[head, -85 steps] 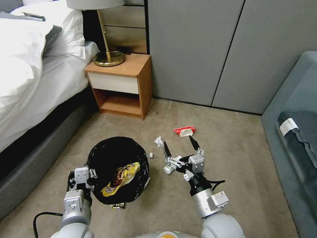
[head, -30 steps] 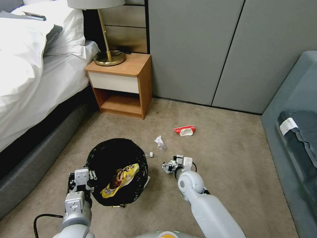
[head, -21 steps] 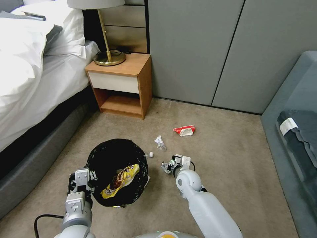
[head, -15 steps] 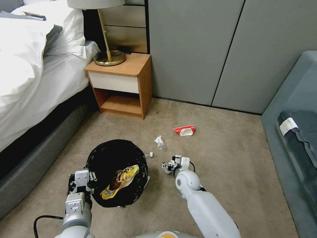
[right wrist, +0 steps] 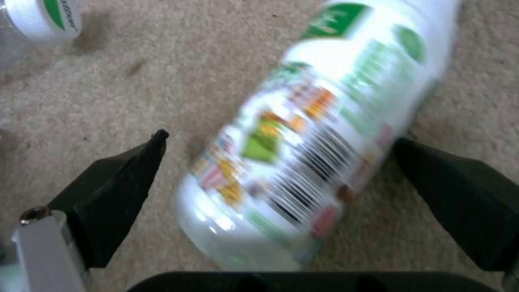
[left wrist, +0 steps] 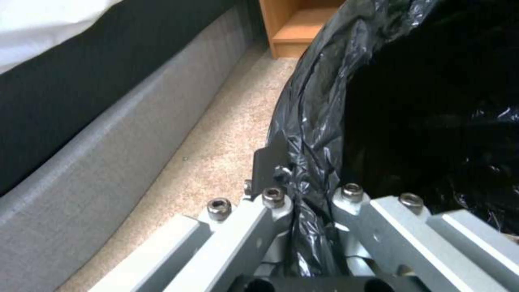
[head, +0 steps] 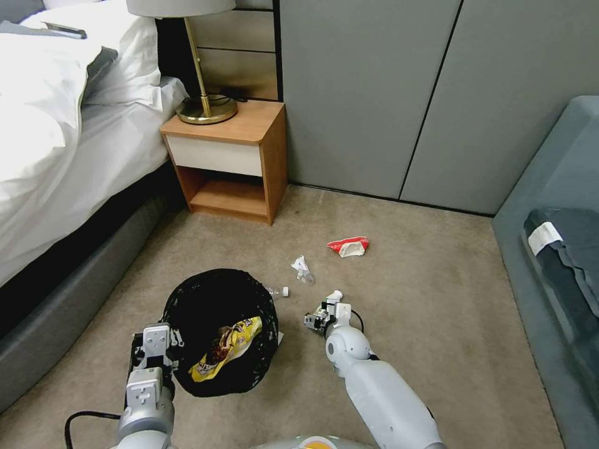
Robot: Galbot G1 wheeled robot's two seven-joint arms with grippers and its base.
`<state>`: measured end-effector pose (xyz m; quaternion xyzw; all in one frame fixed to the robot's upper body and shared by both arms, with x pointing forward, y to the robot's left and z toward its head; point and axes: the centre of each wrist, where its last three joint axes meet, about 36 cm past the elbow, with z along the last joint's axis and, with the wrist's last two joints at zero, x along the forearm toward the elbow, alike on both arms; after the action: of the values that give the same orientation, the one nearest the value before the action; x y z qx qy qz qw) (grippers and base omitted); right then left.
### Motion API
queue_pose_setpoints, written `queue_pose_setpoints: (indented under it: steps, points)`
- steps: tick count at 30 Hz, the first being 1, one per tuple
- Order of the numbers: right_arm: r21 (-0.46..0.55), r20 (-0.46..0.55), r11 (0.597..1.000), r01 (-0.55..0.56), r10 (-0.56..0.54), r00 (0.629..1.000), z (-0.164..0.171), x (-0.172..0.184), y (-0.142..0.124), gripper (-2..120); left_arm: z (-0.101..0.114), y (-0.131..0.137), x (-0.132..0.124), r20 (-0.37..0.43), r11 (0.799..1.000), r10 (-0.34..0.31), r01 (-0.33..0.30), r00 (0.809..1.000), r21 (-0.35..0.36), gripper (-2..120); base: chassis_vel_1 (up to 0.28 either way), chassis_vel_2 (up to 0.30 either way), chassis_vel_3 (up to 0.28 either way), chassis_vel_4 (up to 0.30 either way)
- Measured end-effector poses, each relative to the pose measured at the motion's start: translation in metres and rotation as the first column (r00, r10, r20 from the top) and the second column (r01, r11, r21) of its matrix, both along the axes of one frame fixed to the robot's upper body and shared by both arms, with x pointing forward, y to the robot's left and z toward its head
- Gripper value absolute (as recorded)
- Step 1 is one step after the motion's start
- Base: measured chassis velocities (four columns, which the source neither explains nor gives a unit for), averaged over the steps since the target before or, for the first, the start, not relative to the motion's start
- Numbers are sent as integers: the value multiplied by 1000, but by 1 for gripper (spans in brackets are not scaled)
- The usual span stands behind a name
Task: Pick up the trash bin, then pick up the garbage from the floor and place it into the trash bin.
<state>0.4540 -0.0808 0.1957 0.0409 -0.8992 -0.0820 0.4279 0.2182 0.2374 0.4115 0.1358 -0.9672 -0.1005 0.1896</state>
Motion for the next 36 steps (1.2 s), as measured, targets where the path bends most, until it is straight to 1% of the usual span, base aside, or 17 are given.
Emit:
queue_pose_setpoints:
  steps: [10, 12, 13, 14, 18, 19, 21, 22, 23, 26, 27, 29, 30, 32, 33, 36]
  points:
    - [-1, 20, 1000, 9, -9, 1000, 1, 7, -5, 100, -2, -1, -1, -7, 1000, -5, 5, 1000, 5, 1, 0, 0, 0, 0]
    - [-11, 23, 1000, 13, -12, 1000, -1, 7, -9, 97, -2, -1, -1, -8, 1000, -6, 6, 1000, 6, 1, 0, 0, 0, 0]
    - [-16, 24, 1000, 14, -13, 1000, -1, 7, -11, 93, -2, -1, -1, -8, 1000, -7, 7, 1000, 7, 1, 0, 0, 0, 0]
    - [-16, 24, 1000, 14, -13, 1000, -1, 7, -11, 93, -2, -1, -1, -8, 1000, -7, 7, 1000, 7, 1, 0, 0, 0, 0]
    - [-27, 28, 999, 17, -16, 999, -3, 5, -14, 76, -2, -1, -1, -10, 1000, -7, 8, 1000, 8, 1, 0, 0, 0, 0]
    - [-27, 28, 999, 17, -16, 999, -3, 5, -14, 76, -2, -1, -1, -10, 1000, -7, 8, 1000, 8, 1, 0, 0, 0, 0]
    - [-33, 30, 999, 19, -18, 999, -4, 4, -14, 66, -2, -1, -1, -9, 1000, -8, 8, 1000, 8, 1, 0, 0, 0, 0]
    - [-34, 31, 999, 20, -18, 999, -4, 4, -14, 62, -1, -1, -1, -7, 1000, -8, 8, 1000, 9, 1, 0, 0, 0, 0]
    - [-34, 31, 999, 20, -18, 999, -4, 4, -14, 62, -1, -1, -1, -7, 1000, -8, 8, 1000, 9, 1, 0, 0, 0, 0]
    - [-36, 30, 999, 23, -21, 999, -5, 3, -14, 47, 0, 0, -1, -4, 1000, -8, 8, 1000, 9, 1, 0, 0, 0, 0]
    - [-36, 30, 999, 23, -21, 999, -5, 3, -14, 47, 0, 0, -1, -4, 1000, -8, 8, 1000, 9, 1, 0, 0, 0, 0]
    - [-36, 31, 999, 23, -21, 999, -5, 3, -13, 41, 0, 0, -1, -3, 1000, -8, 8, 1000, 8, 1, 0, 0, 0, 0]
    - [-36, 31, 999, 23, -21, 999, -5, 3, -13, 41, 0, 0, -1, -3, 1000, -8, 8, 1000, 8, 1, 0, 0, 0, 0]
    - [-37, 33, 999, 22, -20, 999, -5, 2, -12, 34, 0, 0, -1, 0, 1000, -8, 8, 1000, 7, 1, 0, 0, 0, 0]
    - [-37, 33, 999, 22, -20, 999, -5, 2, -12, 34, 0, 0, -1, 0, 1000, -8, 8, 1000, 7, 1, 0, 0, 0, 0]
    - [-39, 37, 999, 25, -23, 999, -5, 3, -15, 25, 0, 0, -1, 2, 1000, -8, 8, 1000, 5, 1, 0, 0, 0, 0]
